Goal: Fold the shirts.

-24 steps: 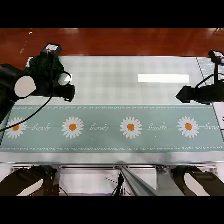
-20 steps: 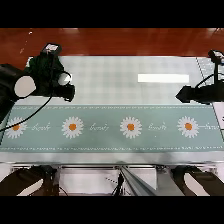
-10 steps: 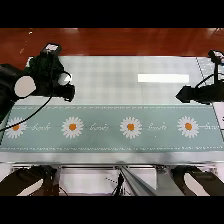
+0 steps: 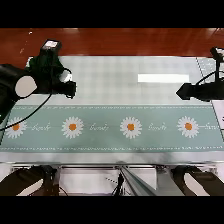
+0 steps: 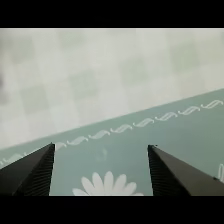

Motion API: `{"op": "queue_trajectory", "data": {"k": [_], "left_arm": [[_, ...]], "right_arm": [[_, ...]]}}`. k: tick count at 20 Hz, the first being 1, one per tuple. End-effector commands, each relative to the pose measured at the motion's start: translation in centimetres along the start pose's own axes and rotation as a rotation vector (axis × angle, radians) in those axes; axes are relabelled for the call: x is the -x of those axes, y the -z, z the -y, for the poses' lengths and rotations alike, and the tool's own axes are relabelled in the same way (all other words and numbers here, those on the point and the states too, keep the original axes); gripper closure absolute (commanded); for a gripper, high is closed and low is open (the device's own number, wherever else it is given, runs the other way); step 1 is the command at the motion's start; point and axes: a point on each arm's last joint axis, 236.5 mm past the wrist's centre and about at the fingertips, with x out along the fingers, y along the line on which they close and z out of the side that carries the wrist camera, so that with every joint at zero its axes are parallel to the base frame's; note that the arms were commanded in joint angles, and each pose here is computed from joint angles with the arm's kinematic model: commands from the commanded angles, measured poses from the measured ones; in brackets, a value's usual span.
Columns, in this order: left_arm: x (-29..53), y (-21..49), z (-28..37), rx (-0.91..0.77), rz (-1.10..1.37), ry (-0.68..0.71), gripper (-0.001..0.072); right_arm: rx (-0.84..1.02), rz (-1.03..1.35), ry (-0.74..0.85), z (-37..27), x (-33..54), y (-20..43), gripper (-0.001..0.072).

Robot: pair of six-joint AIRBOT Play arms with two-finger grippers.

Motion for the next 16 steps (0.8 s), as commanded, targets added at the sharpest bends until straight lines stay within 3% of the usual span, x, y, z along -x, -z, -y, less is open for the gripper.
{"op": "queue_trajectory", "data": {"k": [1,3,9,16], "left_arm": [[0.1,-2.8,-2.1,-0.107,0.111,-0.068,-0.0013],[0.3,-5.1,-5.9,-0.081,0.205,-0.149,-0.0013],[-2.3,-6.6,-20.9,0.332,0.279,-0.307,-0.0013],[-10.9,-8.4,-25.1,0.509,0.396,-0.271,-0.0013]], "right_arm": [[-0.004,0.050,-0.009,-0.2,0.0,-1.2,0.0101],[-0.005,0.049,-0.011,-0.3,0.0,-1.2,0.0101],[-0.001,0.049,-0.015,-0.4,0.0,-1.2,0.0102],[-0.001,0.031,-0.016,-0.4,0.0,-0.7,0.0115]]}}
